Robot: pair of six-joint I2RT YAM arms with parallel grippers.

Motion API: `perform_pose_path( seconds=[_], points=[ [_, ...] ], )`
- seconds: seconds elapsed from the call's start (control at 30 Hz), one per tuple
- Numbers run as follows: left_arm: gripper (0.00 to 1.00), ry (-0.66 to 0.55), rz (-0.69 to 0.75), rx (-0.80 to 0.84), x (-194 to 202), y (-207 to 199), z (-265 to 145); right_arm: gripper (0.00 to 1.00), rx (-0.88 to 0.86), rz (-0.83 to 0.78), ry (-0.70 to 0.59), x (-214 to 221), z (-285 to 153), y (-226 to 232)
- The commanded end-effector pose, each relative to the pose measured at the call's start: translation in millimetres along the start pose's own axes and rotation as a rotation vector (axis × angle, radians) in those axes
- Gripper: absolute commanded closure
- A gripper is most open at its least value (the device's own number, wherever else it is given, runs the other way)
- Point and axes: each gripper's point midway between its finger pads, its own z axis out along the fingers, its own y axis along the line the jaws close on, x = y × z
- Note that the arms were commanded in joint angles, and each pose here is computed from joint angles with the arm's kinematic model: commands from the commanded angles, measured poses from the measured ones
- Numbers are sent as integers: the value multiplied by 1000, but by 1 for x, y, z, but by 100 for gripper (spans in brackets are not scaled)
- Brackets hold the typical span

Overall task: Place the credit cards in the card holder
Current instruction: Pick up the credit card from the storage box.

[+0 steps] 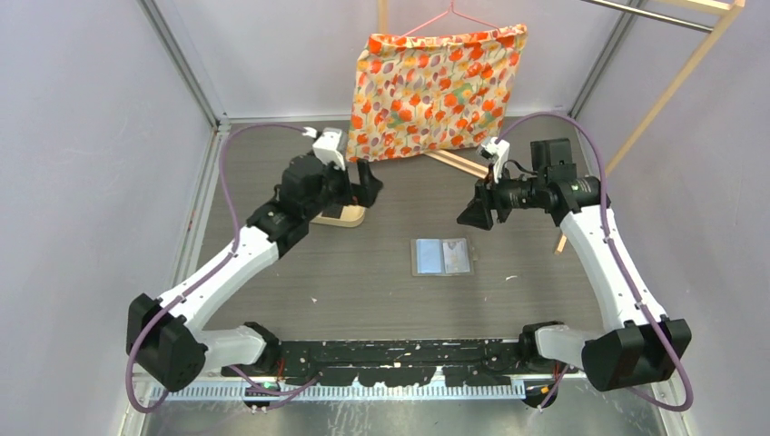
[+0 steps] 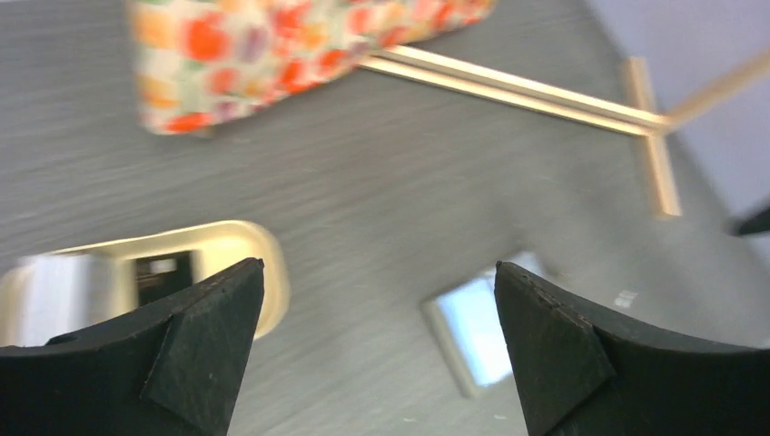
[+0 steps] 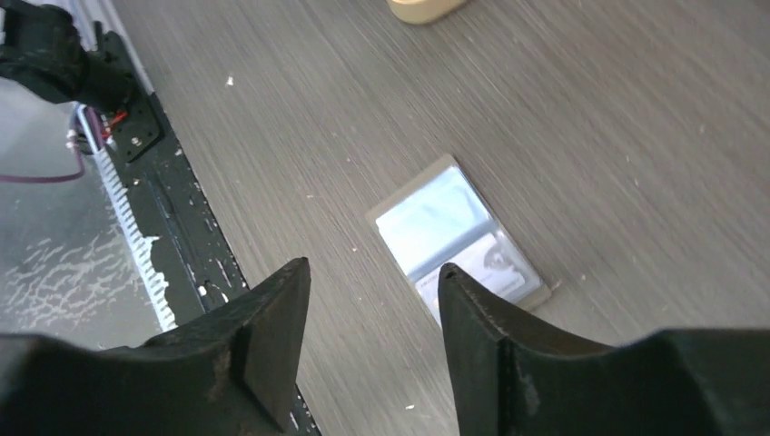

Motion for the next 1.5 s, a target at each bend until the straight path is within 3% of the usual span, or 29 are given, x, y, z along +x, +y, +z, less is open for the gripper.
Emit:
perform_pose_path(
  seconds=[0.0,0.2,0.4,0.7,1.03,1.23,1.47],
  points=[
    [0,128,300,-304,-1,77,-22,40,-118,-82,-107,-28,0,16],
    [0,150,439,-556,-10,145,-13,39,-54,-51,18,10,17,-13],
    [0,212,509,-668,0,193,11,39,-8,-7,67,21,14,-35],
    [2,381,519,-627,33,216,26,39,-4,91,111,40,13,-61],
    [9,426,540,-699,53,246,29,39,1,144,138,56,18,-75],
    [19,422,543,-730,57,251,26,39,9,154,141,58,17,-79],
    [21,460,547,-758,68,259,26,40,14,153,131,57,14,-79]
  ],
)
